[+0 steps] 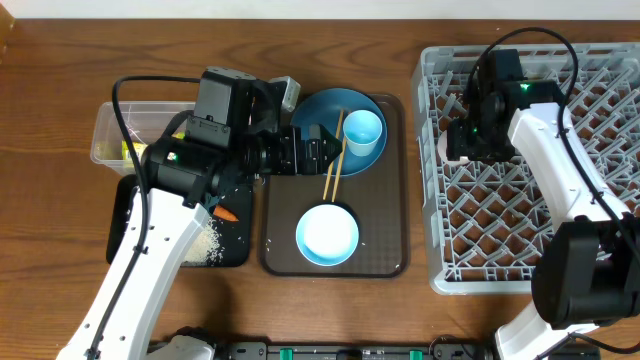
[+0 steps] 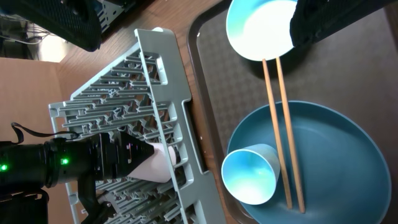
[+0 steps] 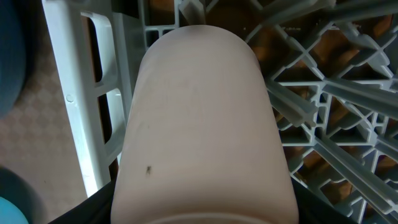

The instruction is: Sort waste into correct bins and load items into the dishwasher rack

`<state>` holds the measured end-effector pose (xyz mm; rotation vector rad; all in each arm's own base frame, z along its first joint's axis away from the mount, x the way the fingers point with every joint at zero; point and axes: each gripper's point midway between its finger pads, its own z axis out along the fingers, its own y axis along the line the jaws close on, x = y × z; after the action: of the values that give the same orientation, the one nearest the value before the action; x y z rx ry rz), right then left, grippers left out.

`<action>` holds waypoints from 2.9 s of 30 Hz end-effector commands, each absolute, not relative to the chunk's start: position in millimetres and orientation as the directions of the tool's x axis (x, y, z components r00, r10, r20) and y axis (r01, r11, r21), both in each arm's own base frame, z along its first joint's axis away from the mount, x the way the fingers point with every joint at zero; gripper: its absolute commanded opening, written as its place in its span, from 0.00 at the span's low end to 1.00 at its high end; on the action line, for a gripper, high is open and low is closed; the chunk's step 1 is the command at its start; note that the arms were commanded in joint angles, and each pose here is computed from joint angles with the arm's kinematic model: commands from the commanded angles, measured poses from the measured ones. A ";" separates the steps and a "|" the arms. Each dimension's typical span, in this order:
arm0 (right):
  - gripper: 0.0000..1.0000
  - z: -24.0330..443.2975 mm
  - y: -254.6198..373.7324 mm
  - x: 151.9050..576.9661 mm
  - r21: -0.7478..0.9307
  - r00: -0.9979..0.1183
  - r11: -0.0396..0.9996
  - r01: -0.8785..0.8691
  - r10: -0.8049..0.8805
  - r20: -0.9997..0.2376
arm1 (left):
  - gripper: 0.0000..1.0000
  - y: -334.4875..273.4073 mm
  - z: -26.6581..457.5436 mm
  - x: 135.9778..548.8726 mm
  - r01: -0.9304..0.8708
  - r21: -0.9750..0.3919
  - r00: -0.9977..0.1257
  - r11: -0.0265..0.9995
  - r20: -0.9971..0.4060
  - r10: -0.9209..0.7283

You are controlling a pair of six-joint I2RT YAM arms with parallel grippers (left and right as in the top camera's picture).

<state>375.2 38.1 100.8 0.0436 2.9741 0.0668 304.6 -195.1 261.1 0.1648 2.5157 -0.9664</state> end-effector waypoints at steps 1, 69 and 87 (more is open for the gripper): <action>0.62 103.3 33.6 378.4 0.042 -0.985 0.999 0.013 0.020 -0.170 | 0.98 -193.2 259.8 306.4 0.264 -0.597 -0.893 0.757 -0.448 -0.042; 0.99 230.8 59.0 327.5 0.145 -0.998 0.989 -0.025 -0.017 -0.057 | 0.62 -185.8 221.5 317.4 0.070 -0.477 -0.909 0.876 -0.392 -0.141; 0.99 229.9 58.9 325.7 0.145 -0.999 0.989 -0.014 -0.007 -0.047 | 0.51 -260.0 109.6 414.9 -0.003 -0.528 -0.896 0.849 -0.375 -0.237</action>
<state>326.0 54.9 227.1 -0.0196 3.0948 0.2161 410.7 -261.1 122.2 -0.1418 2.5847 -0.7568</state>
